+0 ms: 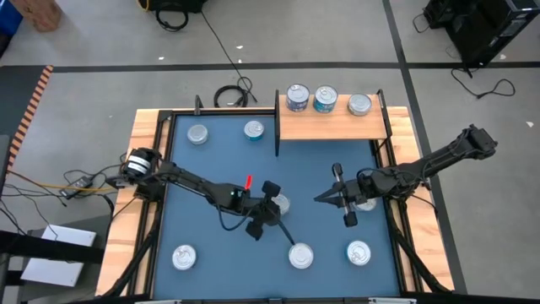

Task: Stack canned seafood by type on shelf
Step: Stack the center green tuna can on top of the green tuna can on the shelf

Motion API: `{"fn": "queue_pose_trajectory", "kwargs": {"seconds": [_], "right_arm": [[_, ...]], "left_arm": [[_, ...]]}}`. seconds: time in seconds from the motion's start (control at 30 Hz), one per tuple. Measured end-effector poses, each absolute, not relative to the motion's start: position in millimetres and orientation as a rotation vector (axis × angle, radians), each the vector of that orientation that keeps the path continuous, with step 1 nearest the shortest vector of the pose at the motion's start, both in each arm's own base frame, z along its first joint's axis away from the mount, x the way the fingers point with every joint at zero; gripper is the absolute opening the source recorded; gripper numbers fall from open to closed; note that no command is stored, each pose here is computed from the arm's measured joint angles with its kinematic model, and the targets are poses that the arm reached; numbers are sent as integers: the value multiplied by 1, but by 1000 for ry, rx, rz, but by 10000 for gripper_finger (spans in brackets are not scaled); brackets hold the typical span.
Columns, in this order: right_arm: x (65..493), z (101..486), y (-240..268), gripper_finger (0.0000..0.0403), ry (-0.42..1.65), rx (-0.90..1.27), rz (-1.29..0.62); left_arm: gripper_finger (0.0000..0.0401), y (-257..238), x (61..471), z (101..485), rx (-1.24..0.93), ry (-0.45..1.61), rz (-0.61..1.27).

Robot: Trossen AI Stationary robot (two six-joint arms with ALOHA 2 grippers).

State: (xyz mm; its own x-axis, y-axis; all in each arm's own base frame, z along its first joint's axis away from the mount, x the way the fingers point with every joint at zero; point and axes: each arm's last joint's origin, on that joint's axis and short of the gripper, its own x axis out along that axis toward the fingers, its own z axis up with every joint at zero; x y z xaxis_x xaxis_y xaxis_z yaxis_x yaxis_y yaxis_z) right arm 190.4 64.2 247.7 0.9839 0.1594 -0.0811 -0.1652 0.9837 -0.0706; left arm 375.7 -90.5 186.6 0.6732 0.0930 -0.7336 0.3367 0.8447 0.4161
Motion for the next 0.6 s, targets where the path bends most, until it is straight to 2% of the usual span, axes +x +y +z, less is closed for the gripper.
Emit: {"fn": "queue_pose_trajectory", "kwargs": {"seconds": [0.2,0.6], "right_arm": [[207,227,77,38,150,-31,172],[245,181,105,75,327,-66,-45]], "left_arm": [[1,-90,372,190,487,854,-126],[0,-93,370,189,462,867,-124]]}}
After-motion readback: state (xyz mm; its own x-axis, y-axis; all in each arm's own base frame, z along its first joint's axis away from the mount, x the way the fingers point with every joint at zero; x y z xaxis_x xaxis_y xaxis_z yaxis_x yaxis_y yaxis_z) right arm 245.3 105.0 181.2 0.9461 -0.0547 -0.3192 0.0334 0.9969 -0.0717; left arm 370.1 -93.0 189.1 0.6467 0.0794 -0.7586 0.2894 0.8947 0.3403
